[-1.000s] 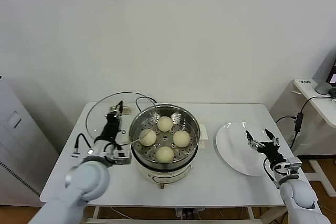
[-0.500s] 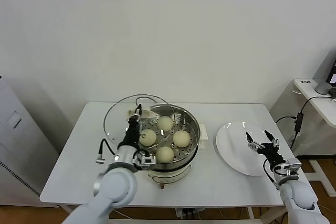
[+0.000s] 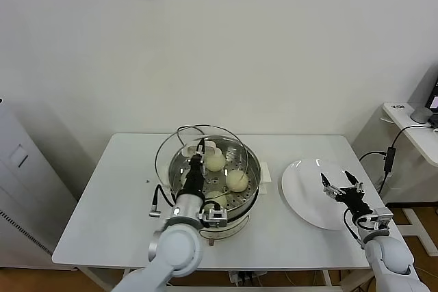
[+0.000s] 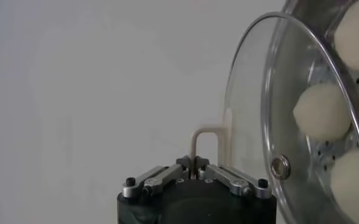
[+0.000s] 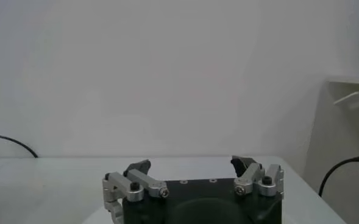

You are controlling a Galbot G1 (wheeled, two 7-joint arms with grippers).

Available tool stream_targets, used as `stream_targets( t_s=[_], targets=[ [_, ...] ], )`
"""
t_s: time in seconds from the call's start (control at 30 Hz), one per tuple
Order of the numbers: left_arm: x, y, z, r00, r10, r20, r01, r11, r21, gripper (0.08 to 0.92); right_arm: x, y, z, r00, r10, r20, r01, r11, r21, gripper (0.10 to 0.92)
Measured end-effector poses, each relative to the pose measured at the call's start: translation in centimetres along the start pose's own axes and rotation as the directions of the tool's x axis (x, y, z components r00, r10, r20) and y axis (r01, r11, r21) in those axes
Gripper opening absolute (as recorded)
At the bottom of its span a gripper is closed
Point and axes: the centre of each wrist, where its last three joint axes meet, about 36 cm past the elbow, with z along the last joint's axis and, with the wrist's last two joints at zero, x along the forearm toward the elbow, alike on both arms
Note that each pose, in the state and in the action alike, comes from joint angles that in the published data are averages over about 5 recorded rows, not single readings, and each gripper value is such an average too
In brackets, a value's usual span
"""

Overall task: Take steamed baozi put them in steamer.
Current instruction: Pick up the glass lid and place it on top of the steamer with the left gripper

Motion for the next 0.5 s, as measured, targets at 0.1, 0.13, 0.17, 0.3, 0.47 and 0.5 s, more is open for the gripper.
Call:
stream_targets(
  t_s=[0.1,0.13,0.17,0.3,0.47,0.5],
  targets=[
    [0.0,-0.4,-0.6,1.0,0.004,0.008,-0.004,1.0,-0.003,0.105,0.0,-0.1,0.1,1.0,0.001,-0.001,-0.001,1.0,-0.001,0.823],
    [0.0,-0.5,-0.7,0.9999,0.006,0.01,-0.006,1.0,-0.004,0.105,0.1,0.0,0.1,1.0,0.001,-0.002,-0.001,1.0,-0.002,0.823],
    [0.0,-0.6,-0.9,0.9999,0.008,0.012,-0.008,1.0,-0.005,0.105,0.1,0.0,0.2,1.0,0.001,-0.002,-0.001,1.0,-0.002,0.823],
    [0.0,-1.0,-1.4,0.9997,0.012,0.019,-0.012,1.0,-0.008,0.105,0.1,0.0,0.2,1.0,0.001,-0.002,-0.001,1.0,-0.004,0.823],
    [0.2,-1.5,-1.9,0.9995,0.02,0.025,-0.02,1.0,-0.009,0.105,0.1,0.0,0.3,1.0,0.001,-0.002,-0.001,1.0,-0.005,0.823],
    [0.2,-1.6,-1.9,0.9994,0.022,0.026,-0.022,1.0,-0.009,0.105,0.1,0.1,0.3,1.0,0.001,-0.002,-0.001,1.0,-0.006,0.823]
  ],
)
